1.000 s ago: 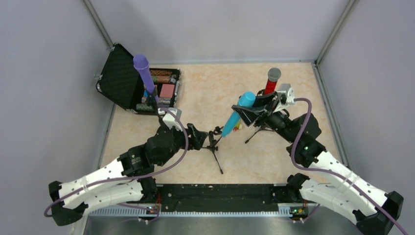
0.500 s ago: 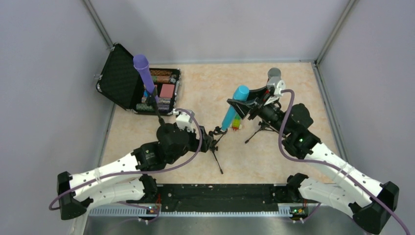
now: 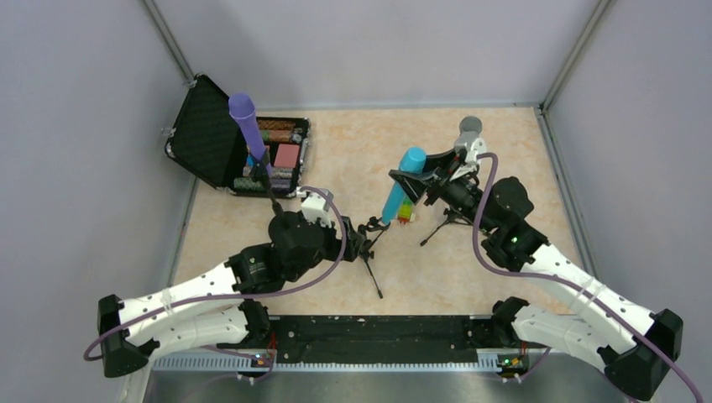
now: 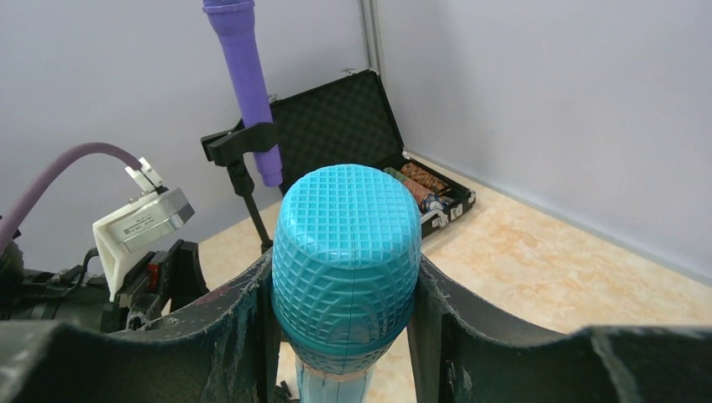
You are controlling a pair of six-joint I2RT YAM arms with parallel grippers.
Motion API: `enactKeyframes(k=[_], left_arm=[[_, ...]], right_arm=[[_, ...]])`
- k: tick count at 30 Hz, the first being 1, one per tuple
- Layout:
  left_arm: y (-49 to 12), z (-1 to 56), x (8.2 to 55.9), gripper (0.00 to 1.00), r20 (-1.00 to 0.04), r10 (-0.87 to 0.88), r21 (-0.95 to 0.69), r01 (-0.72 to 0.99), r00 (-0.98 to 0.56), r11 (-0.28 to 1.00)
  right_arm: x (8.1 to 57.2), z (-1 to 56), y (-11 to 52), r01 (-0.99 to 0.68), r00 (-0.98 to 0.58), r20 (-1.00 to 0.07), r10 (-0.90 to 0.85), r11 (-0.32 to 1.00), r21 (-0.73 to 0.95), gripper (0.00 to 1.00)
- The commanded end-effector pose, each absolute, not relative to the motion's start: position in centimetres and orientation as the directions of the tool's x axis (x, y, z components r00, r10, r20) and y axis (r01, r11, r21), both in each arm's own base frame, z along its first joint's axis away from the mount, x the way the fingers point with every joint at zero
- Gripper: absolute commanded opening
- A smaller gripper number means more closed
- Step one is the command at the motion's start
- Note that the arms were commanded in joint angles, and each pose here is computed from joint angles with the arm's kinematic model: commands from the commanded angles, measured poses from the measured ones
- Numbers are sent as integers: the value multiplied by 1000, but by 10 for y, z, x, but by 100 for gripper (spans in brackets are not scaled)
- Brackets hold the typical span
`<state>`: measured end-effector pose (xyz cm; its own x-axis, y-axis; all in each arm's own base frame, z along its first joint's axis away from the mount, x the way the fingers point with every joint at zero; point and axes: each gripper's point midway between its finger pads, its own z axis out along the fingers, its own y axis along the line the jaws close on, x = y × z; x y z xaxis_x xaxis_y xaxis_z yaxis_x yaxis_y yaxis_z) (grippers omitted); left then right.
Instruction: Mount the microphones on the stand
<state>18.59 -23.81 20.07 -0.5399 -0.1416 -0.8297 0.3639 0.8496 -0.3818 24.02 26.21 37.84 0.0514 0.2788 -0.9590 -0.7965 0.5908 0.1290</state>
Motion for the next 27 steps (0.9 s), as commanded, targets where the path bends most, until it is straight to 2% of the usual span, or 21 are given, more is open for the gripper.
enactKeyframes(k=[1, 27], left_arm=[[-238, 207, 190, 81, -839, -170, -393, 359, -517, 847], [-238, 202, 190, 81, -836, -159, -385, 354, -525, 852]], right_arm=[[238, 380, 268, -813, 65, -952, 299, 569, 124, 0], [245, 310, 288, -830, -51, -982, 180, 539, 142, 0]])
